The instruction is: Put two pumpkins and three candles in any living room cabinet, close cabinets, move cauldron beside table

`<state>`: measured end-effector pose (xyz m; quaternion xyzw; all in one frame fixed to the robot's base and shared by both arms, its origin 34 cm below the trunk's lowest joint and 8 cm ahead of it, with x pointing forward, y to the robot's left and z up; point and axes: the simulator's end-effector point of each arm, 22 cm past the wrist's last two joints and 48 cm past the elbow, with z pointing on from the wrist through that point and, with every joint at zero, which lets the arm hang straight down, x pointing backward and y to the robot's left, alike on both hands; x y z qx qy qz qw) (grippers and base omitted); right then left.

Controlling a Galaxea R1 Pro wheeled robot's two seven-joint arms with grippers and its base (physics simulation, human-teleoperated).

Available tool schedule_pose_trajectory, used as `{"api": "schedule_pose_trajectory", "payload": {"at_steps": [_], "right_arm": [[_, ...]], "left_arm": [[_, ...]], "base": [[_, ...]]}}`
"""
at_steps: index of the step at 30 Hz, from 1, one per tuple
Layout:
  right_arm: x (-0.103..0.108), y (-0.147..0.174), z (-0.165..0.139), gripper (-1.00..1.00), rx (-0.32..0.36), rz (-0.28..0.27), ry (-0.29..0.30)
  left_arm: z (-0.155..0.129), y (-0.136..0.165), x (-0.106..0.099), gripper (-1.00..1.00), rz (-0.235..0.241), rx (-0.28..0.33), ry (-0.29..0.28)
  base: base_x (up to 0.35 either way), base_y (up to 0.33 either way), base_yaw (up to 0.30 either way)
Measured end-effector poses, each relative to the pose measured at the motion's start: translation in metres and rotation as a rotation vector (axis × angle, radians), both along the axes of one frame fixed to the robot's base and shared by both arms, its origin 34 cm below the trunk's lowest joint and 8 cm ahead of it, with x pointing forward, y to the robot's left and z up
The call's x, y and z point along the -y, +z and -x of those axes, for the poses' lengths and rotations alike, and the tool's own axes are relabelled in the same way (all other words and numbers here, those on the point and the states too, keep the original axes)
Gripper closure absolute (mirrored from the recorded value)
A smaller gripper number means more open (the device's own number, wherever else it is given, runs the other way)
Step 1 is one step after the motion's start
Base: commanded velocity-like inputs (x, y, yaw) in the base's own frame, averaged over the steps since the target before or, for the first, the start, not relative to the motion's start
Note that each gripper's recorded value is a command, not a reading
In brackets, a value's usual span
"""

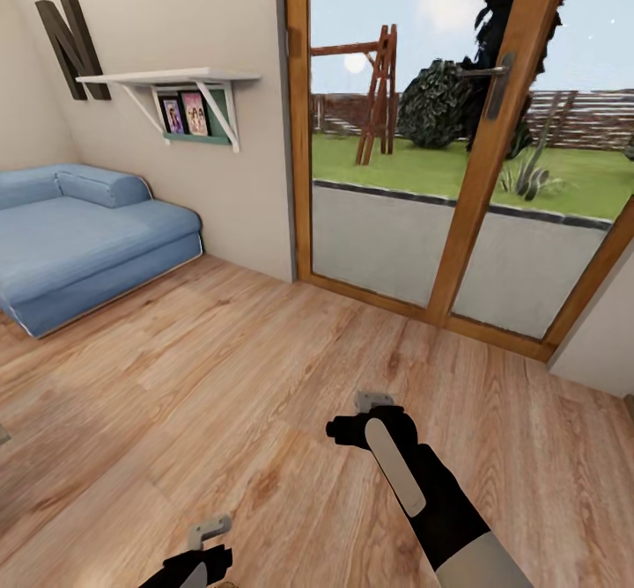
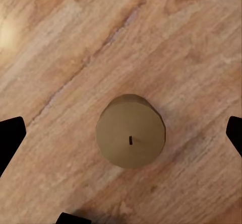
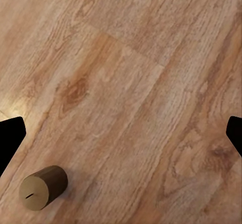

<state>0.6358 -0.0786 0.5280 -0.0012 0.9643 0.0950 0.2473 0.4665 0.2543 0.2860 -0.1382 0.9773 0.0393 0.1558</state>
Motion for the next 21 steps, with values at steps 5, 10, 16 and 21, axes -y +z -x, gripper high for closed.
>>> {"api": "schedule_pose_trajectory", "payload": {"at_steps": [5, 10, 16, 21], "right_arm": [[0.000, -0.010, 0.002, -1.00, 0.001, 0.000, 0.000], [0.000, -0.022, 0.005, -1.00, 0.001, -0.001, 0.000], [0.000, -0.035, 0.008, -1.00, 0.002, -0.002, -0.001], [0.000, -0.045, 0.010, -1.00, 0.004, -0.003, -0.001]], "left_arm": [[0.001, -0.010, 0.006, -1.00, 0.006, 0.009, -0.006], [-0.004, -0.019, 0.007, -1.00, -0.002, 0.047, -0.005], [-0.001, -0.032, 0.008, -1.00, -0.008, 0.052, -0.022], [0.001, -0.043, 0.010, -1.00, -0.008, 0.053, -0.025]], "base": [[0.000, 0.000, 0.000], [0.000, 0.000, 0.000], [0.000, 0.000, 0.000], [0.000, 0.000, 0.000]]}}
